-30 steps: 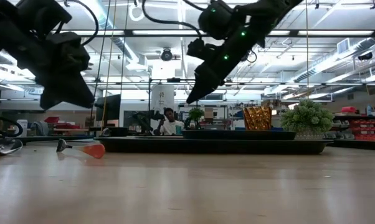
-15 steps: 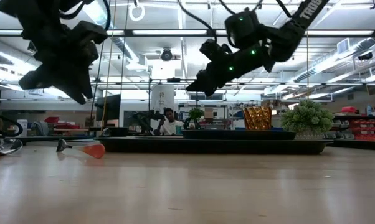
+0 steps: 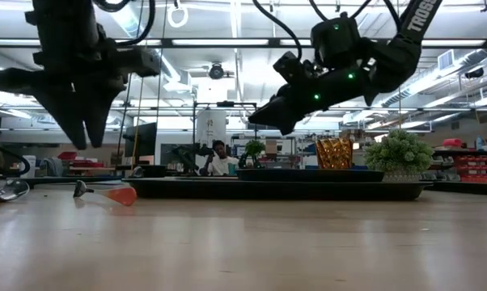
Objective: Pick and place plate/cup/fork/spoon on tray
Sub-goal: Put the orange fork to the left of the black plate on the black tray, then put the yellow spoon to the left of the orange fork on the black tray
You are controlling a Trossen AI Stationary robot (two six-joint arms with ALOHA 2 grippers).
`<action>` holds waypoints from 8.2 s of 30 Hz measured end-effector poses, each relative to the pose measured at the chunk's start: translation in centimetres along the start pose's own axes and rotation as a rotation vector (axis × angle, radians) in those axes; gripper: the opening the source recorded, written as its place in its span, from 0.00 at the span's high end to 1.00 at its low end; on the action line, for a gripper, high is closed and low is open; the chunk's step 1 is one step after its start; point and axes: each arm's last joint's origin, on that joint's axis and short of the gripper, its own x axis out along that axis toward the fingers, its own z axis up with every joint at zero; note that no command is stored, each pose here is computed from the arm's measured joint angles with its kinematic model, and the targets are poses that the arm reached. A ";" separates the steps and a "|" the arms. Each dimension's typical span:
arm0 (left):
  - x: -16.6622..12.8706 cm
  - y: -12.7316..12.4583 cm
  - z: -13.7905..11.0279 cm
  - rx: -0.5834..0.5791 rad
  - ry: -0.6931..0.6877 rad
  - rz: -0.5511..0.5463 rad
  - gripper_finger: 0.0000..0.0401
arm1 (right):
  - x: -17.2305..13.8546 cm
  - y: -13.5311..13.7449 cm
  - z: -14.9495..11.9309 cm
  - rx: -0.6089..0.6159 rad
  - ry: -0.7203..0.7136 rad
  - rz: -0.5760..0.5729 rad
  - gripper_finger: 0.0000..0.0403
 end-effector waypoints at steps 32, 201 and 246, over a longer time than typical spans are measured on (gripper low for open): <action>6.2 -3.0 -1.2 -0.201 0.060 0.167 0.64 | -2.4 4.5 0.6 -0.030 -0.086 0.260 0.65; 0.5 1.7 -2.4 -0.125 0.132 0.099 0.58 | -5.8 2.0 2.8 -0.026 0.040 0.374 0.67; 4.0 4.5 -6.7 -0.241 0.179 0.124 0.78 | -5.8 2.1 3.1 -0.017 0.010 0.391 0.67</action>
